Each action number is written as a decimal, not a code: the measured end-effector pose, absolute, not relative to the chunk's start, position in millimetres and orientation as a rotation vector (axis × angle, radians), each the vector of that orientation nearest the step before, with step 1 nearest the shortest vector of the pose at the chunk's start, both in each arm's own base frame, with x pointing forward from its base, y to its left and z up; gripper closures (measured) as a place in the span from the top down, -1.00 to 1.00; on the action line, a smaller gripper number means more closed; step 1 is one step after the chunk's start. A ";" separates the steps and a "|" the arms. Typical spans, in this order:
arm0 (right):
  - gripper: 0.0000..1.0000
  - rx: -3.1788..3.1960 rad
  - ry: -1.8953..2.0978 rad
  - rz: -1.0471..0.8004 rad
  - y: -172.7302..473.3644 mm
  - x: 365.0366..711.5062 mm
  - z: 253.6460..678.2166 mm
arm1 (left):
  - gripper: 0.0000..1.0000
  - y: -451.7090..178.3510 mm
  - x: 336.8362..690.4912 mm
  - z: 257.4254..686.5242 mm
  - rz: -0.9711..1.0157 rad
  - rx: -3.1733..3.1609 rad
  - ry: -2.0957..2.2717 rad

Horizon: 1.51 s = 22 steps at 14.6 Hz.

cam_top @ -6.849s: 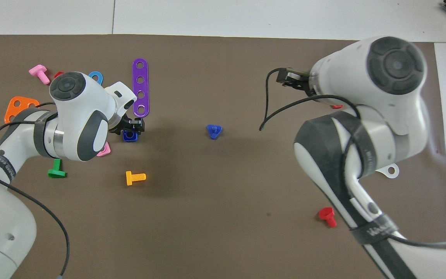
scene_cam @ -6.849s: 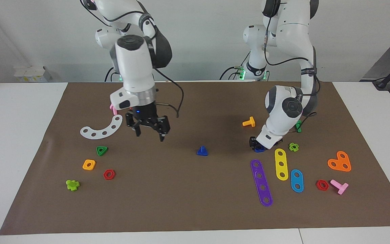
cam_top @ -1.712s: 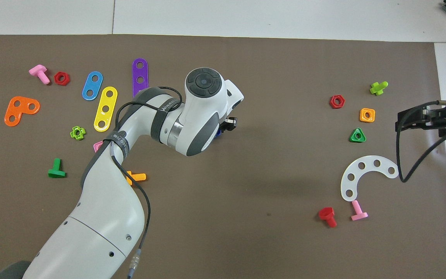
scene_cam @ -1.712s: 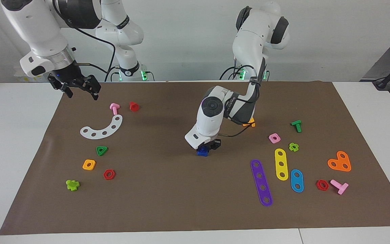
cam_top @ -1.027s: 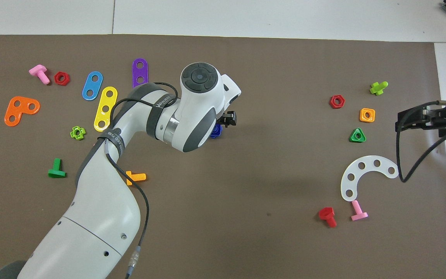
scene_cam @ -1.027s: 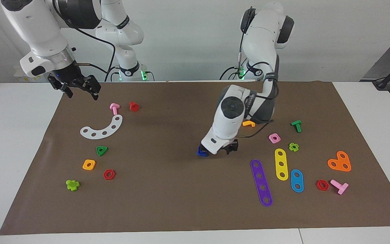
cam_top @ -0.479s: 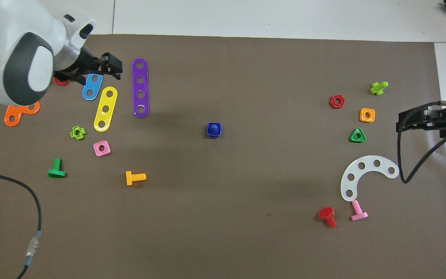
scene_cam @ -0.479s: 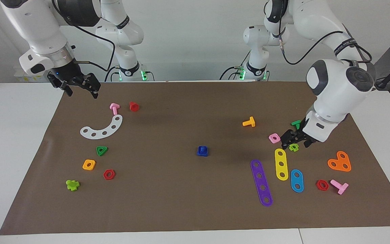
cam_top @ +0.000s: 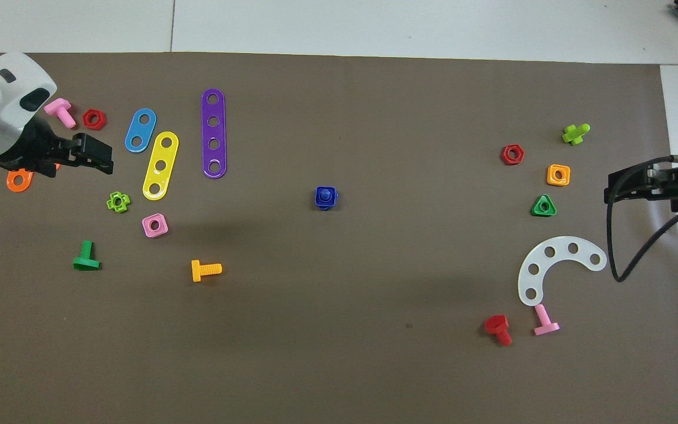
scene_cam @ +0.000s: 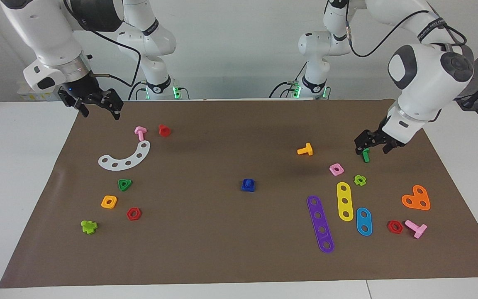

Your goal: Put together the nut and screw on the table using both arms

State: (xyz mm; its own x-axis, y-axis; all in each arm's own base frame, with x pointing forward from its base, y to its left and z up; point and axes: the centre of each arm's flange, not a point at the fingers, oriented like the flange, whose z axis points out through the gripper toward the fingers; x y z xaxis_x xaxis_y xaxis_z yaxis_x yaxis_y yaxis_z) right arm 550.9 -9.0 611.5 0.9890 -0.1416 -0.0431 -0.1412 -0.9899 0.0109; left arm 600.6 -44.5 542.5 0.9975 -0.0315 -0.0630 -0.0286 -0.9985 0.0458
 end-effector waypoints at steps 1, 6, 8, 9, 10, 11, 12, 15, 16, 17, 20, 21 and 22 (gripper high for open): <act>1.00 3.125 -0.222 -0.069 -9.0 550.9 611.5 | 1.00 -45.0 588.8 558.7 -0.103 3.100 -0.053; 1.00 3.125 -0.222 -0.069 -9.0 550.9 611.3 | 1.00 -44.1 554.0 606.7 -0.074 3.110 -0.061; 1.00 3.125 -0.222 -0.070 -9.0 550.9 611.1 | 1.00 -45.8 553.5 610.5 -0.055 3.110 -0.067; 1.00 3.125 -0.222 -0.070 -9.0 550.9 611.1 | 1.00 -47.1 553.6 611.5 -0.049 3.110 -0.072; 1.00 3.125 -0.222 -0.070 -9.0 550.9 611.1 | 1.00 -48.3 553.4 611.9 -0.047 3.110 -0.077; 1.00 3.125 -0.222 -0.070 -9.0 550.9 611.1 | 1.00 -49.4 553.3 612.0 -0.047 3.110 -0.083; 1.00 3.125 -0.222 -0.070 -9.0 550.9 611.1 | 1.00 -49.8 553.2 612.0 -0.047 3.111 -0.089; 1.00 3.125 -0.222 -0.070 -9.0 550.9 611.1 | 0.99 -49.7 553.2 611.9 -0.044 3.149 -0.120; 1.00 3.125 -0.222 -0.070 -9.0 550.9 611.1 | 0.99 -53.4 552.8 612.1 -0.043 3.161 -0.136; 1.00 3.125 -0.222 -0.070 -9.0 550.9 611.0 | 1.00 -57.7 552.2 612.4 -0.041 3.166 -0.150; 1.00 3.125 -0.222 -0.070 -9.0 550.9 611.1 | 1.00 -61.3 551.7 613.7 -0.033 3.166 -0.161; 1.00 3.125 -0.222 -0.070 -9.0 550.9 611.0 | 1.00 -61.1 551.7 613.8 -0.032 3.166 -0.160; 1.00 3.125 -0.222 -0.070 -9.0 550.9 611.0 | 1.00 -61.1 551.8 613.9 -0.031 3.166 -0.160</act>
